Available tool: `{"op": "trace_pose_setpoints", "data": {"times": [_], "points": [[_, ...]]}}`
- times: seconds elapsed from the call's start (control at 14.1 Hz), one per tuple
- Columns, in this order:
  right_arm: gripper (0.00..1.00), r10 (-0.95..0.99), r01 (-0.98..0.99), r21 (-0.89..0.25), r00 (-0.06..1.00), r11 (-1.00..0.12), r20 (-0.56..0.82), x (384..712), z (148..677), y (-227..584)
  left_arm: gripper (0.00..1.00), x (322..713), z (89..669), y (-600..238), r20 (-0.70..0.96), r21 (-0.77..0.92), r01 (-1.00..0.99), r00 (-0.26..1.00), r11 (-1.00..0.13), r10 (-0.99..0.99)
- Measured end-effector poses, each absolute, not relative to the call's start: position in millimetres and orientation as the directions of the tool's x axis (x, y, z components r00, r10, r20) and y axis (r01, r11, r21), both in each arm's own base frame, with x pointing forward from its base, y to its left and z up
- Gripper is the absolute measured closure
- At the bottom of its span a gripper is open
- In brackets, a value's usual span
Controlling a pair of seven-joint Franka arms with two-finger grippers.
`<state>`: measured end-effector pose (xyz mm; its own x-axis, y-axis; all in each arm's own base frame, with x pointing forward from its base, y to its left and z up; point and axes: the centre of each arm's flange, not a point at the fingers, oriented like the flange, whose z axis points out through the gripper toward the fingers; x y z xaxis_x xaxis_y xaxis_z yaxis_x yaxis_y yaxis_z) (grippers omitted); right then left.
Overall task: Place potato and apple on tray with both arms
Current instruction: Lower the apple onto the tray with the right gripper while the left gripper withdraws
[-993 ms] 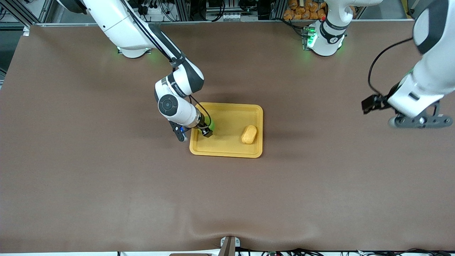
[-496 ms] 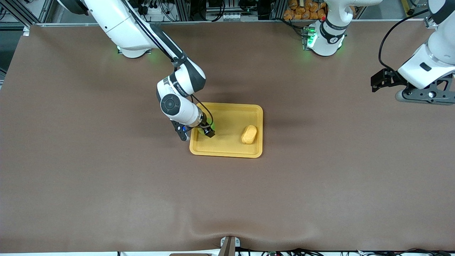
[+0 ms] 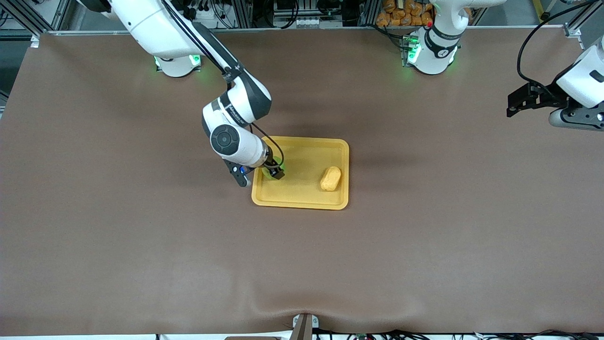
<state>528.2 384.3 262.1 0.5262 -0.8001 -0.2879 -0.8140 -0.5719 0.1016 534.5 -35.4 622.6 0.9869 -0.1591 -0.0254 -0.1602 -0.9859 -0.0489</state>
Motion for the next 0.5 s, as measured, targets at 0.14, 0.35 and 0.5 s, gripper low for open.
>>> {"op": "trace_pose_setpoints", "data": {"times": [0.14,0.35,0.5], "points": [[0.0,-0.802,-0.806,0.137,0.523,-0.575,-0.29,539.7,283.1,374.9,0.0,534.0,623.4,-40.8,-0.024,-0.049,-0.153,0.988,-0.987,-0.152],[0.0,-0.807,-0.81,0.139,0.521,-0.57,-0.277,558.5,318.5,357.7,0.0,532.1,624.4,-49.8,-0.031,-0.05,-0.14,0.99,-0.989,-0.138],[0.0,-0.812,-0.818,0.108,0.527,-0.564,-0.249,567.4,346.4,343.1,0.0,531.8,624.9,-49.9,-0.033,-0.05,-0.14,0.99,-0.989,-0.139]]}}
